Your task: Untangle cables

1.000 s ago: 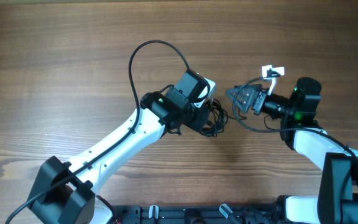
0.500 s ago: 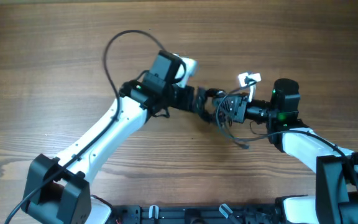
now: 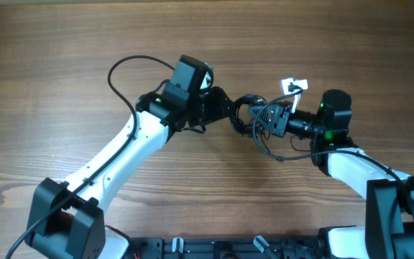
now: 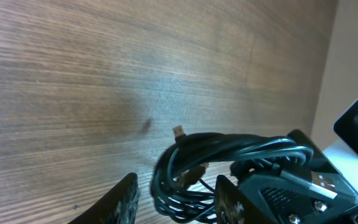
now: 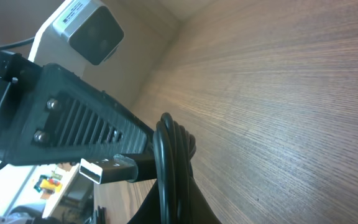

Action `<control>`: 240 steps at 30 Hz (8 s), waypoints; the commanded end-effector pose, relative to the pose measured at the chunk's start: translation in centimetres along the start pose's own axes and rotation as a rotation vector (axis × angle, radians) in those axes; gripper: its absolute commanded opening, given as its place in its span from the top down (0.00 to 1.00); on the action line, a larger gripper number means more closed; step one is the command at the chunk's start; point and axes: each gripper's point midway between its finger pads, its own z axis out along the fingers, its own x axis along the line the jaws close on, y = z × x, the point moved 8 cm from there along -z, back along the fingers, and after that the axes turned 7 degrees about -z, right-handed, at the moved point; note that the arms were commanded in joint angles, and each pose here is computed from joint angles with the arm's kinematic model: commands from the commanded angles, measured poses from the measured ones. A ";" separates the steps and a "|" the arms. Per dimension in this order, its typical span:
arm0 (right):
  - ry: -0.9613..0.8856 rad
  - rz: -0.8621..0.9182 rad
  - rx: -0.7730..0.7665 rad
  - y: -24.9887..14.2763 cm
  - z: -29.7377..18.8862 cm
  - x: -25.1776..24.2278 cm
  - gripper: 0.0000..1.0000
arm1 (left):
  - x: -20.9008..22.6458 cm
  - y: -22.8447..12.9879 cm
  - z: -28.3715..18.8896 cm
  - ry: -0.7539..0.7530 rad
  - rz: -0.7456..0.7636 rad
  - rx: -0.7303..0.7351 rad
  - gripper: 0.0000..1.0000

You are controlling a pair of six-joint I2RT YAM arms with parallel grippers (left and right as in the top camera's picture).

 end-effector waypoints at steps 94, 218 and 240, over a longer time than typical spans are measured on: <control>-0.024 0.725 -0.142 2.2 -0.2 -0.2 0.96 | -1.6 -0.3 6.9 -0.105 -0.801 0.091 0.91; -0.073 1.337 0.017 -1.3 0.3 -0.5 0.95 | -1.1 -3.2 4.4 0.179 0.974 -0.053 0.96; 0.173 0.530 0.107 -0.3 3.5 4.6 0.41 | -1.2 1.0 -5.1 -0.148 0.464 -0.065 0.96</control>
